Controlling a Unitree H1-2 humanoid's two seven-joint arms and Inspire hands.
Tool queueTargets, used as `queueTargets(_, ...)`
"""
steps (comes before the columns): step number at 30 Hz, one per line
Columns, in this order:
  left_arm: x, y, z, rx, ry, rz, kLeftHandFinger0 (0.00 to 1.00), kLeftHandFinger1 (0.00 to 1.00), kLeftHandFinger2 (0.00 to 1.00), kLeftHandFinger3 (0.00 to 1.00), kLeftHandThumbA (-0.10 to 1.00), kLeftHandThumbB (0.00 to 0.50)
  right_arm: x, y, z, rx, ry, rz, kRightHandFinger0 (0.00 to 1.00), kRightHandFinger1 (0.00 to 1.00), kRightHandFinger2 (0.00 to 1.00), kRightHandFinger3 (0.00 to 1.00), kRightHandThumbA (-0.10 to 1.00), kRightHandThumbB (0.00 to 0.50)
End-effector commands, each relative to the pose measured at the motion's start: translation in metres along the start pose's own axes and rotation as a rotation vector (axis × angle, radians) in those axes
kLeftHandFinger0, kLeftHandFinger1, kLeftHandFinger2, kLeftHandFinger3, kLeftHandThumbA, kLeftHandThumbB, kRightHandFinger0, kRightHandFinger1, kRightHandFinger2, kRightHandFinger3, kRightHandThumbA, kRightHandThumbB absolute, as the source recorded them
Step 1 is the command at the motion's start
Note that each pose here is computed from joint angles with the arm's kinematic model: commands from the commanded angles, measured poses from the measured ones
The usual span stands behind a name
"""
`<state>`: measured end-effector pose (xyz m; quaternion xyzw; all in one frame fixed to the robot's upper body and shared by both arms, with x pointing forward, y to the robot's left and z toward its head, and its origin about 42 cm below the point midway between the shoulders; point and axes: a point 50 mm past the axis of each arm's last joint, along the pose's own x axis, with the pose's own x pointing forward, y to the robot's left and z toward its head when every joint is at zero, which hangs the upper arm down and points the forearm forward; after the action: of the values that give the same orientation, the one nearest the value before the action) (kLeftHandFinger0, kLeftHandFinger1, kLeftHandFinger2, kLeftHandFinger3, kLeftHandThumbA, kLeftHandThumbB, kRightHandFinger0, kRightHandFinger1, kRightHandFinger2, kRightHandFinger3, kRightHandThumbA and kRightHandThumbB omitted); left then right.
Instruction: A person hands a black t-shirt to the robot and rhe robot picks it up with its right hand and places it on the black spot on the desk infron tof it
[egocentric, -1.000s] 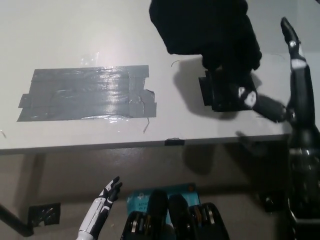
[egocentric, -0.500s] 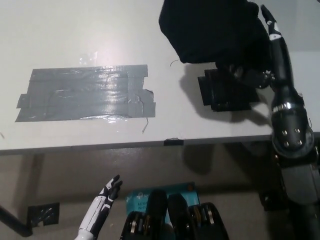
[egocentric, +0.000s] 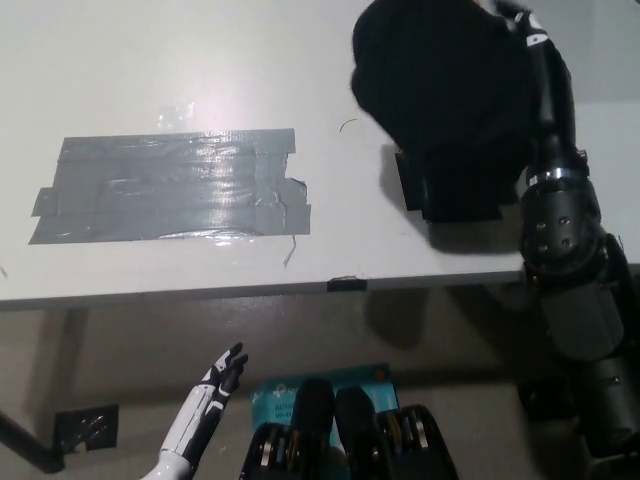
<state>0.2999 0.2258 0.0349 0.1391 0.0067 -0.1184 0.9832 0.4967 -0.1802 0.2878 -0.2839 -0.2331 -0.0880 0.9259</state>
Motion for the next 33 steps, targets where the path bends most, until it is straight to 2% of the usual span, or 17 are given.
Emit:
queueTargets(1, 0.002, 0.004, 0.006, 0.008, -0.042, -0.012, 1.0, 1.0, 1.0, 1.0, 1.0, 0.5, 0.021, -0.018, 0.049, -0.007, -0.313, -0.286, 0.01, 0.35, 0.79, 0.78, -0.1, 0.218)
queueTargets(5, 0.003, 0.004, 0.005, 0.02, -0.044, -0.011, 1.0, 1.0, 1.0, 1.0, 1.0, 0.5, 0.019, -0.021, 0.047, -0.005, -0.326, -0.293, 0.01, 0.39, 0.83, 0.82, -0.1, 0.215)
queueTargets(8, 0.005, 0.004, 0.006, 0.018, -0.054, -0.01, 1.0, 1.0, 1.0, 1.0, 1.0, 0.5, 0.021, -0.024, 0.044, -0.005, -0.333, -0.299, 0.03, 0.46, 0.9, 0.9, -0.1, 0.209)
queueTargets(10, 0.006, 0.004, 0.007, 0.017, -0.053, -0.011, 1.0, 1.0, 1.0, 1.0, 1.0, 0.5, 0.022, -0.025, 0.044, -0.003, -0.332, -0.303, 0.02, 0.47, 0.91, 0.92, -0.1, 0.211)
queueTargets(13, 0.007, 0.005, 0.008, 0.022, -0.047, -0.009, 1.0, 1.0, 1.0, 1.0, 1.0, 0.5, 0.024, -0.026, 0.036, -0.012, -0.323, -0.304, 0.02, 0.48, 0.9, 0.93, -0.1, 0.216)
queueTargets(19, 0.008, 0.007, 0.009, 0.037, -0.055, -0.01, 1.0, 1.0, 1.0, 1.0, 1.0, 0.5, 0.025, -0.023, 0.017, -0.048, -0.281, -0.268, 0.02, 0.47, 0.85, 0.9, -0.1, 0.195)
queueTargets(23, 0.009, 0.007, 0.011, 0.036, -0.052, -0.016, 1.0, 1.0, 1.0, 1.0, 1.0, 0.5, 0.022, -0.014, 0.0, -0.077, -0.213, -0.214, 0.02, 0.48, 0.84, 0.95, -0.1, 0.179)
queueTargets(26, 0.01, 0.006, 0.012, 0.035, -0.052, -0.012, 1.0, 1.0, 1.0, 1.0, 1.0, 0.5, 0.019, -0.005, -0.013, -0.12, -0.186, -0.16, 0.01, 0.49, 0.85, 0.96, -0.1, 0.189)
queueTargets(28, 0.008, 0.007, 0.012, 0.04, -0.046, -0.011, 1.0, 1.0, 1.0, 1.0, 1.0, 0.5, 0.013, 0.005, -0.022, -0.152, -0.161, -0.098, 0.05, 0.53, 0.89, 0.97, -0.1, 0.219)
queueTargets(30, 0.01, 0.006, 0.013, 0.042, -0.056, -0.015, 0.99, 1.0, 1.0, 1.0, 1.0, 0.5, 0.008, 0.012, -0.032, -0.175, -0.125, -0.052, 0.07, 0.56, 0.93, 1.0, -0.1, 0.227)
queueTargets(32, 0.011, 0.006, 0.014, 0.041, -0.06, -0.017, 0.98, 1.0, 1.0, 1.0, 1.0, 0.5, 0.003, 0.017, -0.04, -0.194, -0.109, -0.035, 0.06, 0.54, 0.91, 0.96, -0.1, 0.239)
queueTargets(33, 0.012, 0.006, 0.014, 0.041, -0.059, -0.019, 0.98, 1.0, 1.0, 1.0, 1.0, 0.5, 0.001, 0.019, -0.043, -0.208, -0.098, -0.023, 0.05, 0.54, 0.91, 0.96, -0.1, 0.228)
